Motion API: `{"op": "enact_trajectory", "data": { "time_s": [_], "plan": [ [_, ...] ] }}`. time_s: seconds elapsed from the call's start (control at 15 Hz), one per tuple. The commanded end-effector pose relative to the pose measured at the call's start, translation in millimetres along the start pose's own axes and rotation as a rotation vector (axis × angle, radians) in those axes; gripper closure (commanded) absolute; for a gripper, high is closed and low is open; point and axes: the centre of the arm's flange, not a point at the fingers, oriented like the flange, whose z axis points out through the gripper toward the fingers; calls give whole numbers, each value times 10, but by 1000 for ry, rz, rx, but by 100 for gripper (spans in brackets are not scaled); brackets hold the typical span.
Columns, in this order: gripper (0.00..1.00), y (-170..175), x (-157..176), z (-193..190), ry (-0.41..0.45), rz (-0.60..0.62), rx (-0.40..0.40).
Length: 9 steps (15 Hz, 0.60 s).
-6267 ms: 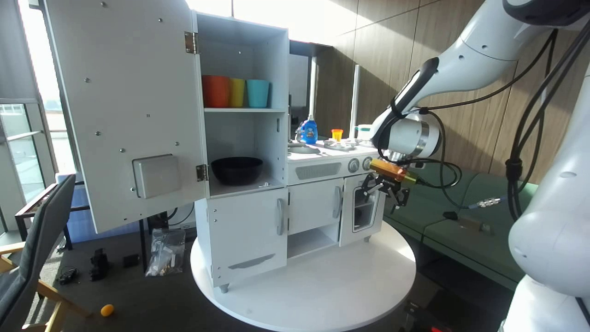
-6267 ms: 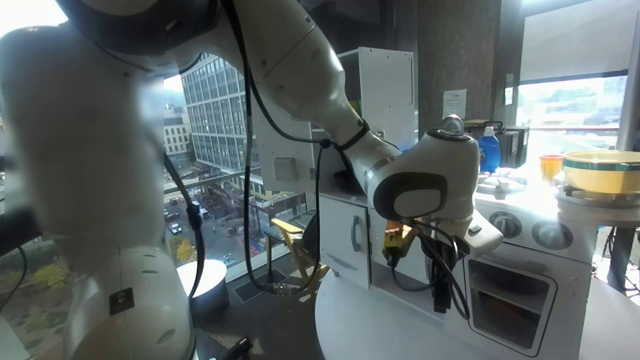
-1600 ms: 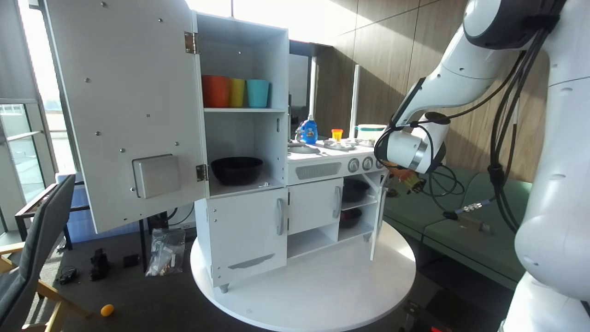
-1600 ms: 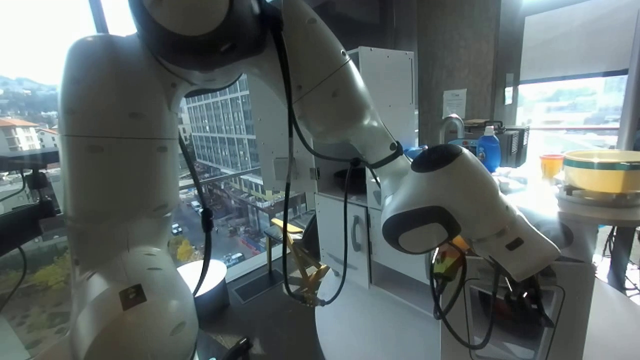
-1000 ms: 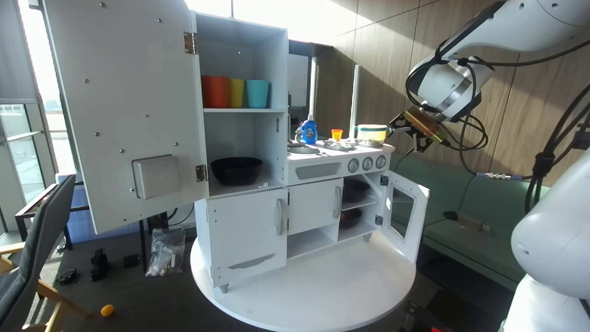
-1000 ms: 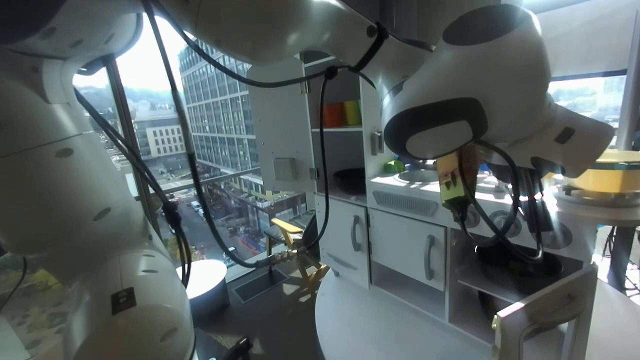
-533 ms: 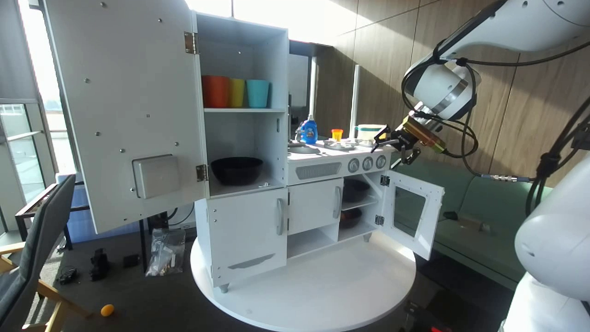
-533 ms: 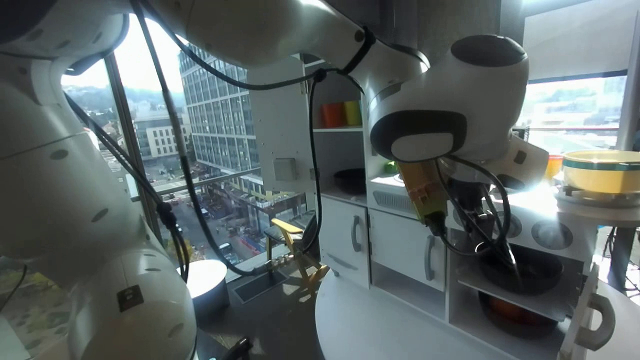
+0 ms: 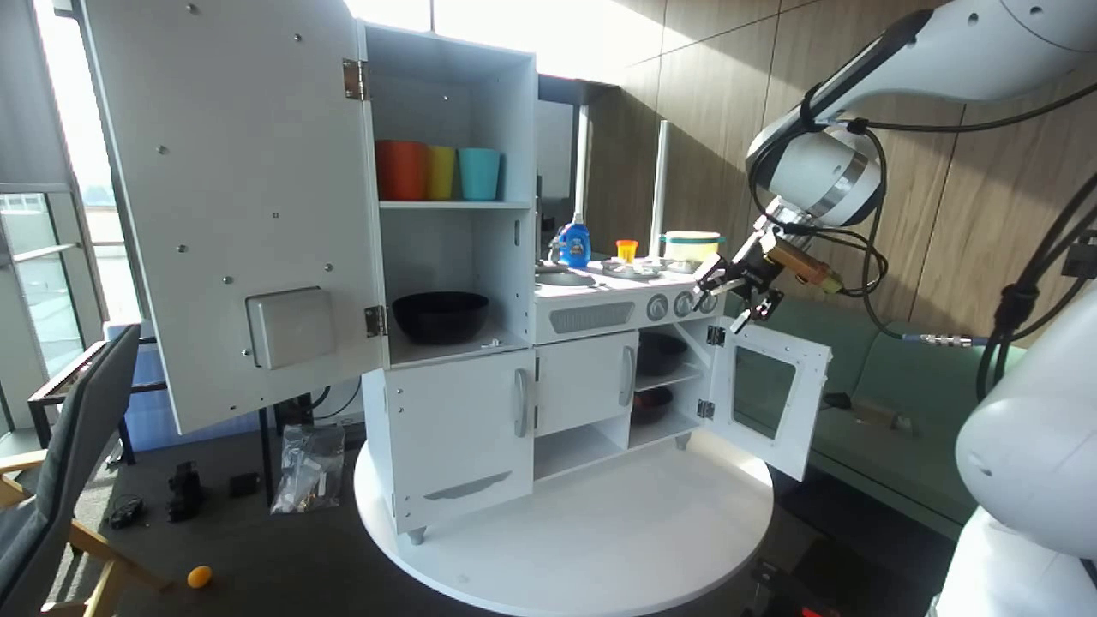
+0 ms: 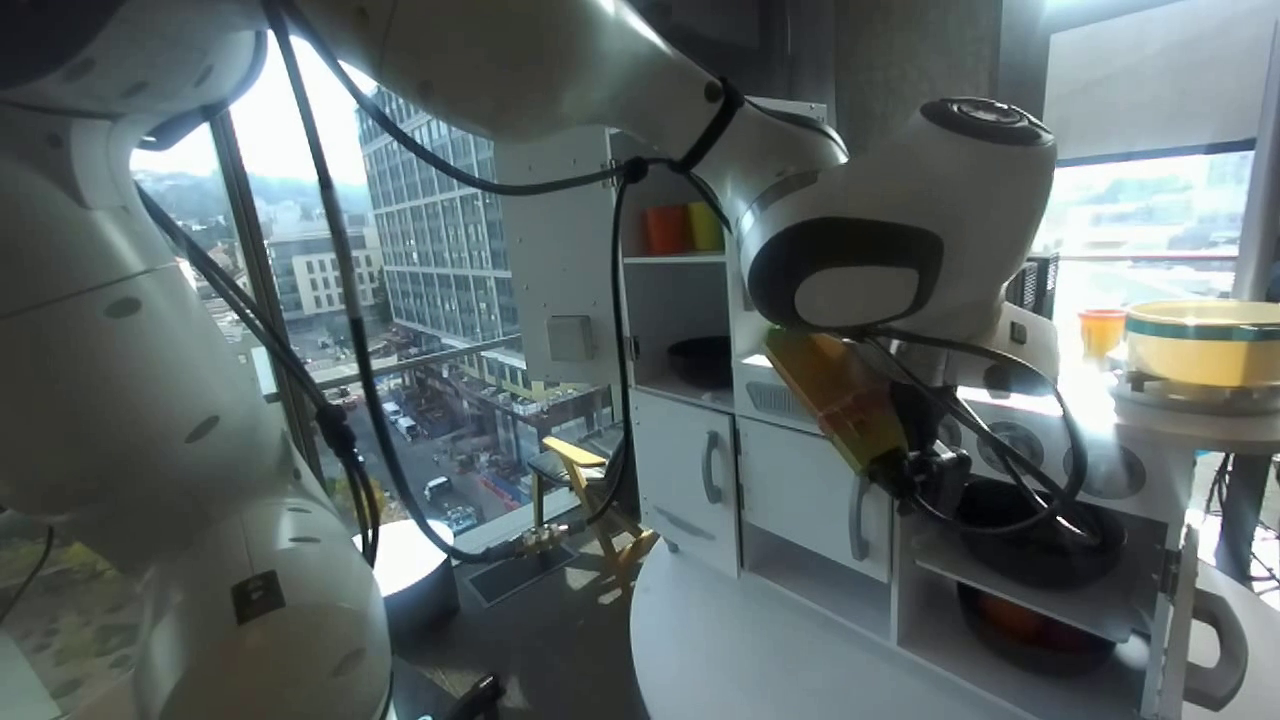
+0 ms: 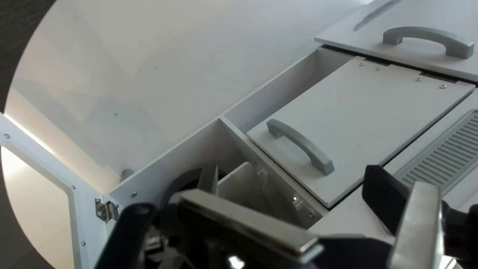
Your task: Open the oven then remove the bowl from the oven and close the door.
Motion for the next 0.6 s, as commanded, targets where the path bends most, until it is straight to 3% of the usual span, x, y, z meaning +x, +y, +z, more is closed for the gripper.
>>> {"op": "enact_trajectory", "data": {
  "time_s": [0.0,0.27,0.53],
  "plan": [
    [0,100,-205,417,-52,-58,-75],
    [0,276,-486,978,-123,-41,-143],
    [0,406,-562,1279,-53,119,-174]
  ]
}}
